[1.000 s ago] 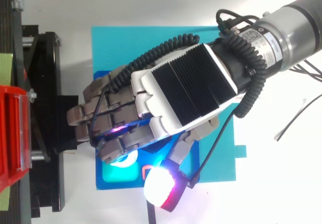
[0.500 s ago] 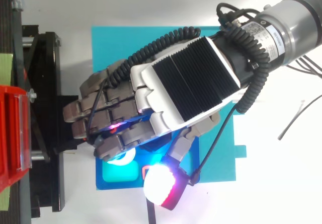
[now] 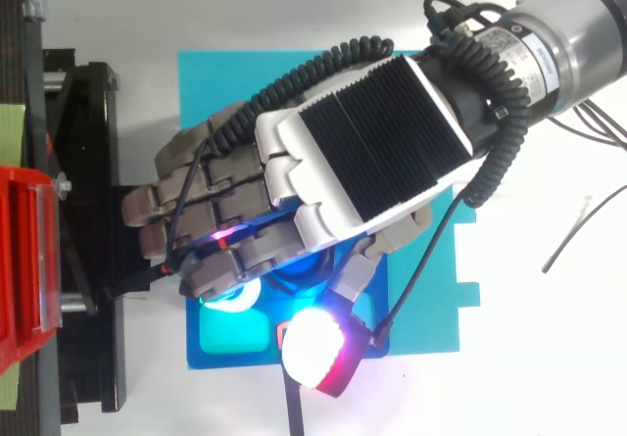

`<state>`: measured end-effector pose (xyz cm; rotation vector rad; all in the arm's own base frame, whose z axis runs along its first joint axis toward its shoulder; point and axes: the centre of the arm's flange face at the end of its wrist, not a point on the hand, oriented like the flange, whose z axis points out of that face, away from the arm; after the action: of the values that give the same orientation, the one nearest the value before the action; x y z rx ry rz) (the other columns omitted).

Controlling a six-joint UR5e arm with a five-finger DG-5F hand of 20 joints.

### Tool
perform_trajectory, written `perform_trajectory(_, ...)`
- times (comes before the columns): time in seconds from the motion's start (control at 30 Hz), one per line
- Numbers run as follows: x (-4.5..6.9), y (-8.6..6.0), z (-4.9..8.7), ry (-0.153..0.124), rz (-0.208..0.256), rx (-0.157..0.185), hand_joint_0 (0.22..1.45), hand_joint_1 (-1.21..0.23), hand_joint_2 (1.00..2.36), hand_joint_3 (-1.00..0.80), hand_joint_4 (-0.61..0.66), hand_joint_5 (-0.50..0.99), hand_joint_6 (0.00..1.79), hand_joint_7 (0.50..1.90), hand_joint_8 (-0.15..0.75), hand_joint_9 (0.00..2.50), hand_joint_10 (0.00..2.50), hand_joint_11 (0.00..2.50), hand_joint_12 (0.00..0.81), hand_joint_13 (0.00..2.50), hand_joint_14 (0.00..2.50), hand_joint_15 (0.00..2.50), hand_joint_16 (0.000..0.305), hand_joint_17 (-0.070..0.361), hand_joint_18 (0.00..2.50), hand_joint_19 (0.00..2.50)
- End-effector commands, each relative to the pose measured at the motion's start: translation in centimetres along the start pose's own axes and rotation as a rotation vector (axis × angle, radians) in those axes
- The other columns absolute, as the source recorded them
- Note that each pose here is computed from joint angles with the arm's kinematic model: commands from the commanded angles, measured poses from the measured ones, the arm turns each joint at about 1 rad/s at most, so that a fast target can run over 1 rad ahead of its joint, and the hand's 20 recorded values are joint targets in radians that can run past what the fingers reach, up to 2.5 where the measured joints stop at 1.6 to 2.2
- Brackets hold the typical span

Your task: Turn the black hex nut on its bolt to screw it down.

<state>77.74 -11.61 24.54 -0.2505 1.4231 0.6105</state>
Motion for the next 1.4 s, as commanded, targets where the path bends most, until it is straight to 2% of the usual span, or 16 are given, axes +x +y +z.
perform_trajectory(0.0,0.0,-0.3,-0.3,0.0,-0.001,0.0,0.51,-0.26,1.0,-0.5,0.15,-0.05,0.63,1.3,0.257,0.58,0.01,0.18,0.353,0.53,0.01,0.11,0.059,0.133,0.47,0.46)
perform_trajectory(0.43,-0.5,-1.6,-1.7,0.005,-0.008,-0.009,0.51,-0.26,1.0,-0.5,0.15,-0.05,0.62,1.32,0.258,0.58,0.01,0.18,0.354,0.53,0.01,0.11,0.059,0.133,0.47,0.46)
perform_trajectory(0.8,-1.3,-3.5,-4.0,0.002,-0.025,-0.028,0.51,-0.27,1.0,-0.5,0.15,-0.04,0.61,1.35,0.258,0.58,0.01,0.18,0.352,0.53,0.0,0.11,0.059,0.133,0.48,0.47)
perform_trajectory(0.97,-1.8,-4.2,-4.6,-0.012,-0.039,-0.036,0.51,-0.27,1.0,-0.5,0.16,-0.04,0.59,1.36,0.257,0.58,0.01,0.18,0.352,0.53,0.0,0.11,0.059,0.133,0.48,0.47)
perform_trajectory(1.13,-2.0,-4.4,-4.7,-0.017,-0.035,-0.043,0.51,-0.27,1.0,-0.5,0.15,-0.03,0.54,1.47,0.258,0.57,0.01,0.18,0.352,0.53,0.0,0.11,0.059,0.132,0.47,0.47)
perform_trajectory(1.27,-2.7,-3.7,-3.3,-0.034,-0.024,-0.052,0.51,-0.27,1.0,-0.5,0.15,-0.02,0.51,1.52,0.256,0.57,0.01,0.18,0.351,0.53,0.01,0.12,0.058,0.132,0.47,0.47)
perform_trajectory(1.37,-3.0,-3.6,-2.9,-0.041,-0.023,-0.048,0.51,-0.27,1.0,-0.5,0.16,-0.02,0.5,1.51,0.256,0.57,0.01,0.19,0.351,0.53,0.01,0.12,0.059,0.132,0.47,0.47)
